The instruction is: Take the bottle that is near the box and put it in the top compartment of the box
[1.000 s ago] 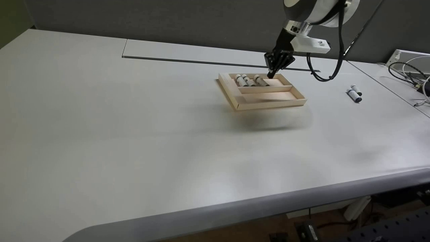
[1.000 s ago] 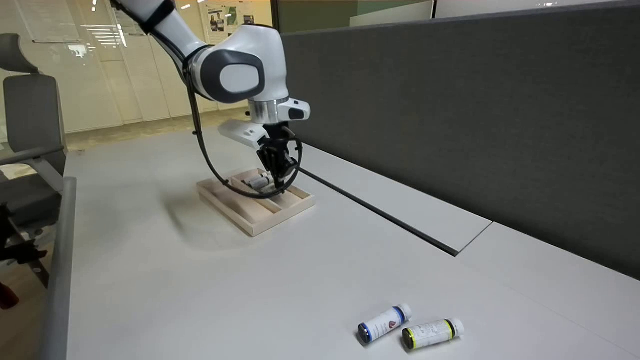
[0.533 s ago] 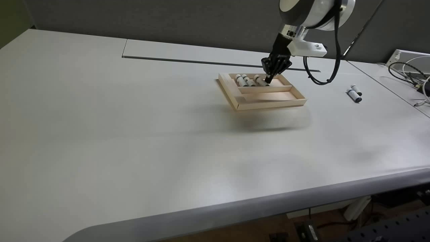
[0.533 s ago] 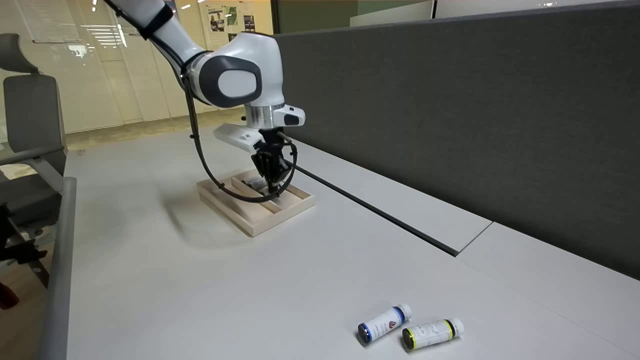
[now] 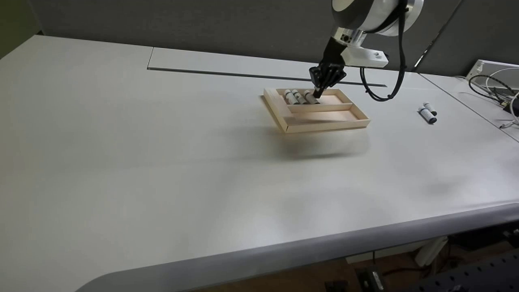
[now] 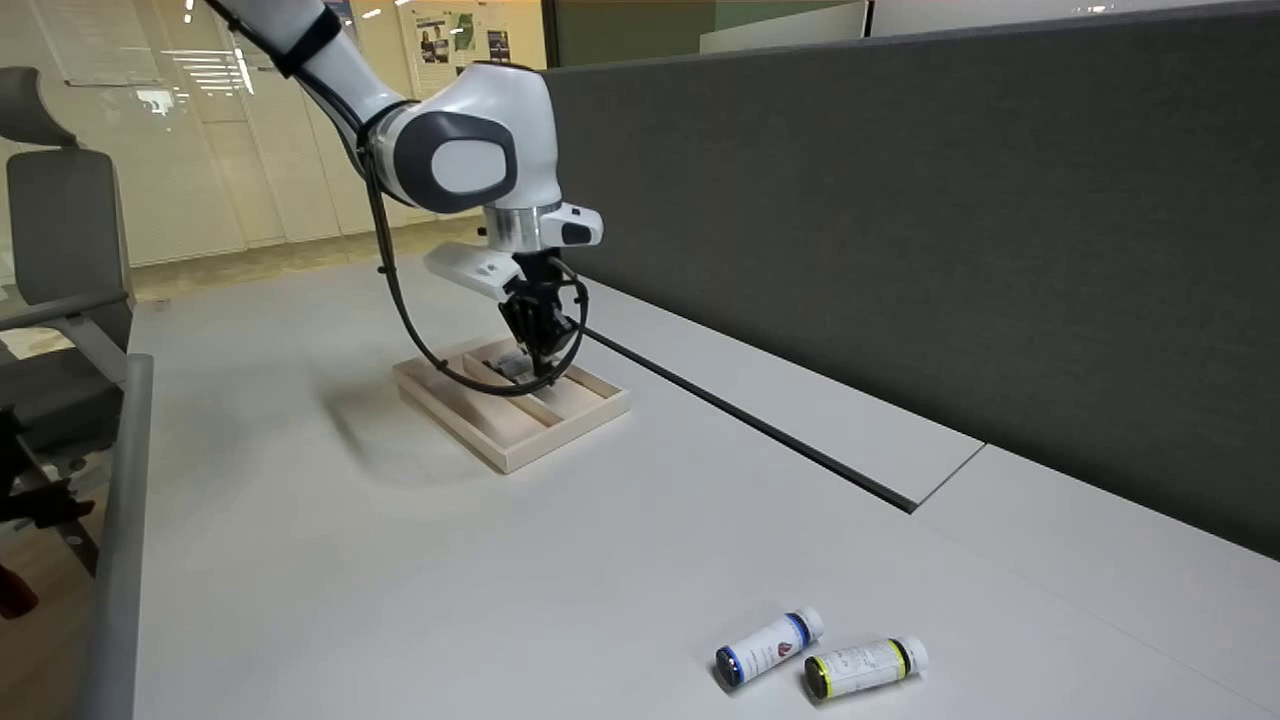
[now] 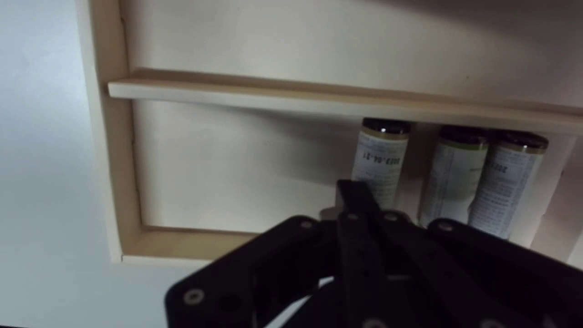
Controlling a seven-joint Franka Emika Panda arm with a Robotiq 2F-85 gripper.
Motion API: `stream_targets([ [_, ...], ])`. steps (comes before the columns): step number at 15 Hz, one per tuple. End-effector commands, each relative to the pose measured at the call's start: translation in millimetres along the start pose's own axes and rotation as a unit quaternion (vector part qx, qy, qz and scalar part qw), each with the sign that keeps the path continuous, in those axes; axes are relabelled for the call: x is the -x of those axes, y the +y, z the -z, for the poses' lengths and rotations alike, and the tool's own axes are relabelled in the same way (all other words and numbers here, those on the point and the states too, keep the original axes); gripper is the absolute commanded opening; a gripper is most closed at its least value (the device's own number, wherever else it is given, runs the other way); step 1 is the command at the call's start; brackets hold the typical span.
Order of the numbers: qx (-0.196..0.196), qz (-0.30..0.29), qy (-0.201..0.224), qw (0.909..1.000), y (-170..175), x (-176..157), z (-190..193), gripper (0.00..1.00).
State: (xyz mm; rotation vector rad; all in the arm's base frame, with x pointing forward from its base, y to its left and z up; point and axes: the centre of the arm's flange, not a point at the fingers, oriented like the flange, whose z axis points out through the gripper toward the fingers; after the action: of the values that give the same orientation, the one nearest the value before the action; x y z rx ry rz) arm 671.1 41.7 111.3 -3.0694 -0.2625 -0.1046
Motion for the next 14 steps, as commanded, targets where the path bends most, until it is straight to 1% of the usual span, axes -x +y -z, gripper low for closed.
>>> stream_targets([
  [1, 0.002, -0.011, -0.004, 0.9999, 1, 0, 3, 0.00],
  [7, -0.004, -0.007, -0.009, 0.9999, -5, -6, -3, 0.00],
  [14, -0.016, 0.002, -0.005, 0.9999, -22, -10, -6, 0.00],
])
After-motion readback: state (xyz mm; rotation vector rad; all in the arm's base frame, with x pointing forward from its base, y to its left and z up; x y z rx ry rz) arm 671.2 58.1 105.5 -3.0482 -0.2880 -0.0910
